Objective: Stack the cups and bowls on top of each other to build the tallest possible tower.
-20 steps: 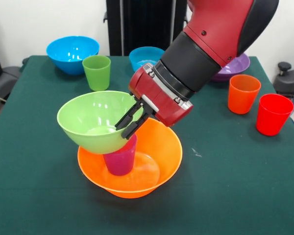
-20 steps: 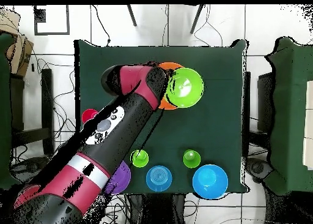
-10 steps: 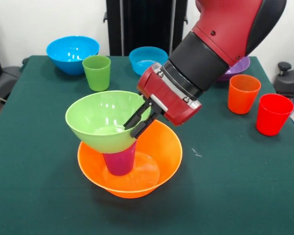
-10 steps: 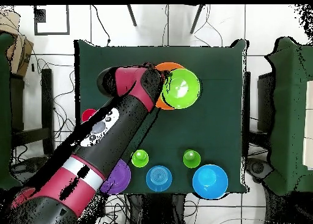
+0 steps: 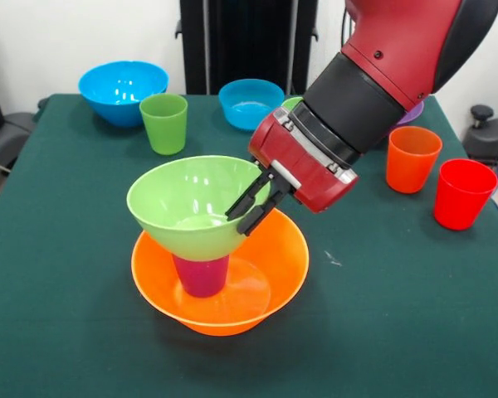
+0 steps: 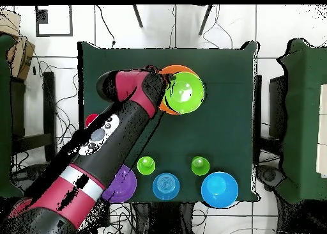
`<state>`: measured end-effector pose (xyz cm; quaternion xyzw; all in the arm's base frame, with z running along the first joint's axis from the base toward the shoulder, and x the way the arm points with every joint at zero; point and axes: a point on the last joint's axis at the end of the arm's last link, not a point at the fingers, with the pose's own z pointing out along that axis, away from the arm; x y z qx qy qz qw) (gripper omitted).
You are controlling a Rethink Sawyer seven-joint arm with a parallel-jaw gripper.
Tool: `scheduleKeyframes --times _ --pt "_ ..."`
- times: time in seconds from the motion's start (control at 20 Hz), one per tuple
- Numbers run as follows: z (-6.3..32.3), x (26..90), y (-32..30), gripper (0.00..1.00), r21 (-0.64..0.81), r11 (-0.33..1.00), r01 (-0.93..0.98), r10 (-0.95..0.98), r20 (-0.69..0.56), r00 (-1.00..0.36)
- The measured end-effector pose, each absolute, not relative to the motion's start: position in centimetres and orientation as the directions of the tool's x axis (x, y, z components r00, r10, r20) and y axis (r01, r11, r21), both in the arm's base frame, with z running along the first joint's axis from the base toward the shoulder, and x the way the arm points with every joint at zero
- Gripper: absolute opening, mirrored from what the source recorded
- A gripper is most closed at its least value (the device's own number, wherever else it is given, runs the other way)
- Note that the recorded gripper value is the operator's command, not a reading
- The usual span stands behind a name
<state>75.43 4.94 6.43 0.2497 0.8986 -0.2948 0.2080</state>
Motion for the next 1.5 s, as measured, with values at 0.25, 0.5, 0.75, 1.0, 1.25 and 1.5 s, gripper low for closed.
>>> scheduleKeyframes --times 0.25,0.5,0.75,1.0,1.25,1.5 --pt "6.5 75.5 4.9 1.00 -0.423 0.703 0.571 0.322 -0.526 -0.787" --pt "6.6 75.4 4.7 1.00 -0.421 0.703 0.573 0.322 -0.530 -0.784" --pt "7.0 75.2 4.3 1.00 -0.418 0.698 0.581 0.327 -0.536 -0.778" --pt "7.6 75.1 4.0 1.00 -0.412 0.695 0.589 0.333 -0.541 -0.772" --pt "8.2 75.0 3.8 1.00 -0.405 0.693 0.596 0.339 -0.547 -0.765" --pt "9.3 75.0 3.6 1.00 -0.375 0.699 0.609 0.344 -0.570 -0.746"
